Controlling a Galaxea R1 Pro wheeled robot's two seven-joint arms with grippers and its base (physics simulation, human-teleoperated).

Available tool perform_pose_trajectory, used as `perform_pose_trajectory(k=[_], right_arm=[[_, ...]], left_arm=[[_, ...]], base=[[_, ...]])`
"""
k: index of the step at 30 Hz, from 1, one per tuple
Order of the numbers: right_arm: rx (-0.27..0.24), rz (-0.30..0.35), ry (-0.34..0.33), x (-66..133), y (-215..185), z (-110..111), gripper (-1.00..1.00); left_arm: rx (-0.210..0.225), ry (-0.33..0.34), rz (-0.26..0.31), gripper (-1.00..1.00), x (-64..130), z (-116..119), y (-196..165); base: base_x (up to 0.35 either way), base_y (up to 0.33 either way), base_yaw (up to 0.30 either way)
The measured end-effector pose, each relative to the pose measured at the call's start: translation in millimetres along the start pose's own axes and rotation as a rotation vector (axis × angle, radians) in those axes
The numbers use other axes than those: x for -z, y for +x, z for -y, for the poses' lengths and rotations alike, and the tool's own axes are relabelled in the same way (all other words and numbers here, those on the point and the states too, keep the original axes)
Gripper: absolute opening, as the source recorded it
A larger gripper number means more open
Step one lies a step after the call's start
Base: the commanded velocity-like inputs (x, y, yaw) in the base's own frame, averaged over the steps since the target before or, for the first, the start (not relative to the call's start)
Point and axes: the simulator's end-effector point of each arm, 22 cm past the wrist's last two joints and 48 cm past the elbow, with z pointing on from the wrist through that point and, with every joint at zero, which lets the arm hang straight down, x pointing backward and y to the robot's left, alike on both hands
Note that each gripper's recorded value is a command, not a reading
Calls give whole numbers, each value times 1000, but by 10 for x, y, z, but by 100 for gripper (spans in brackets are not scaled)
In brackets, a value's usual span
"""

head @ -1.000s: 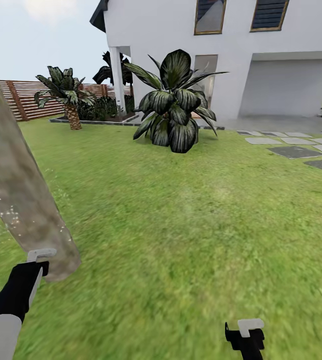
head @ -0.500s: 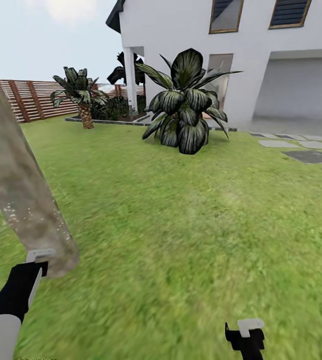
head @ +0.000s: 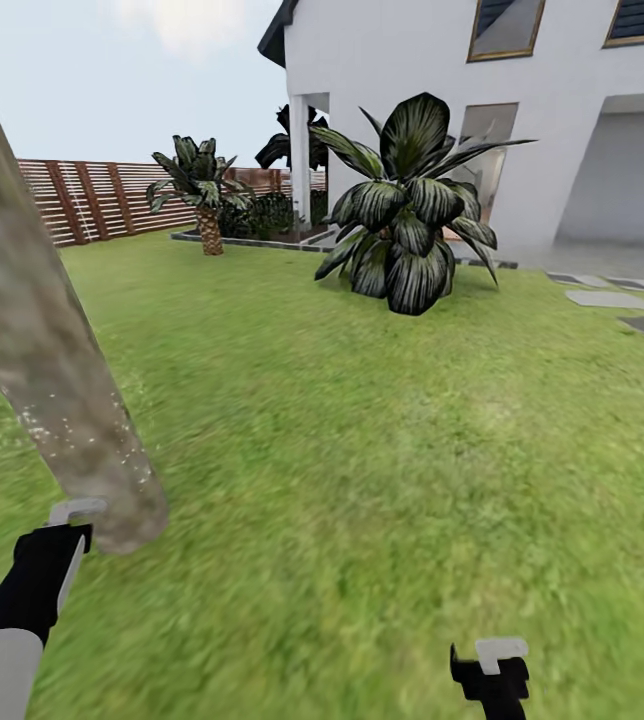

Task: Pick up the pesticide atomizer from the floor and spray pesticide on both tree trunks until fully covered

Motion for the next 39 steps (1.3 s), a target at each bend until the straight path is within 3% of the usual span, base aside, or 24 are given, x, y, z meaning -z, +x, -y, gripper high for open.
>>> perform_pose_trajectory(k=[11, 17, 22, 26, 29, 36, 39], right_arm=[[-1, -1, 2, 0, 1, 4, 100], [0, 0, 1, 0, 1, 1, 100], [0, -2, 4, 0, 8, 18, 100], [0, -1, 4, -1, 4, 19, 100], [-1, 0, 3, -1, 3, 16, 100], [-1, -1, 4, -1, 3, 17, 100], [-1, -1, 4, -2, 3, 17, 100]], left_arm=[[18, 0, -9, -100, -14, -28, 33], [51, 16, -11, -100, -196, 56, 360], [51, 9, 0, -100, -218, 37, 379], [48, -93, -4, -100, -227, -227, 402], [57, -116, -9, -100, -213, -239, 425], [54, -46, -42, -100, -169, 149, 558], [28, 91, -119, -100, -200, 502, 834]], base=[[269, -168, 172], [283, -141, 159], [286, -140, 4], [300, -102, 0], [306, -12, 20], [45, -1, 238], [1, 0, 277]])
